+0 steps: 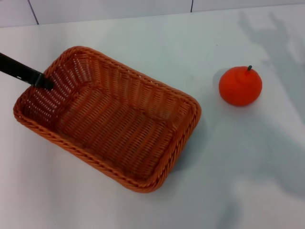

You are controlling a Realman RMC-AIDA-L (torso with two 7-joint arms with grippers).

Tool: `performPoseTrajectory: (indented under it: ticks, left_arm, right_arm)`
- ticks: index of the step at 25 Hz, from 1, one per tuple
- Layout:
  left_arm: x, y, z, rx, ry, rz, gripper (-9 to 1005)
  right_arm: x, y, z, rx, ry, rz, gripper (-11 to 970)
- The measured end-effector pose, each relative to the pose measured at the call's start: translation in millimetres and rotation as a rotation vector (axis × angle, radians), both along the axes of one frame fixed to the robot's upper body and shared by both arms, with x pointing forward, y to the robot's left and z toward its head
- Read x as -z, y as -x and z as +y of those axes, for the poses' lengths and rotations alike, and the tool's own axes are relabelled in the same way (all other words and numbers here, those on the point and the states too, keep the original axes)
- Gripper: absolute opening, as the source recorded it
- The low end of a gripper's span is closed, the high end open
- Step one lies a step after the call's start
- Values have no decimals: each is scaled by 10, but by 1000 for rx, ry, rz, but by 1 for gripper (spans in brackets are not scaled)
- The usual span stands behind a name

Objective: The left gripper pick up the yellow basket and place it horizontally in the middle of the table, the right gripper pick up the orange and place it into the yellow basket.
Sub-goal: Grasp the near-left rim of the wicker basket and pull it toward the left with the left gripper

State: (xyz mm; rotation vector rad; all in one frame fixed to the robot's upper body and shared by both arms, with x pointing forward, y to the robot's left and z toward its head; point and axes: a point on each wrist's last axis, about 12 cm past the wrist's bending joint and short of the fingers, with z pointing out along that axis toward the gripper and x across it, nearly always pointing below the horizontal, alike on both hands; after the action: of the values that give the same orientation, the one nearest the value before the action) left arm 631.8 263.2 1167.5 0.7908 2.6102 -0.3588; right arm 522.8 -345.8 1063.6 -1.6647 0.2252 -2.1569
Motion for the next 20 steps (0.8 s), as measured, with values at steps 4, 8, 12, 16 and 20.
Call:
performPoseTrajectory:
  ticks: [4, 8, 12, 16, 20]
  left_arm:
    - [-43, -28, 27, -41, 16, 13, 187]
    - [-60, -63, 34, -83, 28, 41, 182]
    - [-90, -98, 97, -141, 61, 63, 179]
    - [-113, -113, 232, -196, 133, 79, 179]
    - [-98, -100, 333, -223, 177, 99, 179]
  right_arm:
    - [-4, -6, 5, -2, 1, -1, 885]
    - [-9, -14, 10, -4, 1, -3, 883]
    - [-12, -19, 13, -5, 1, -4, 881]
    - [-15, -25, 17, -6, 0, -5, 880]
    - [-17, -29, 17, -6, 1, -4, 878]
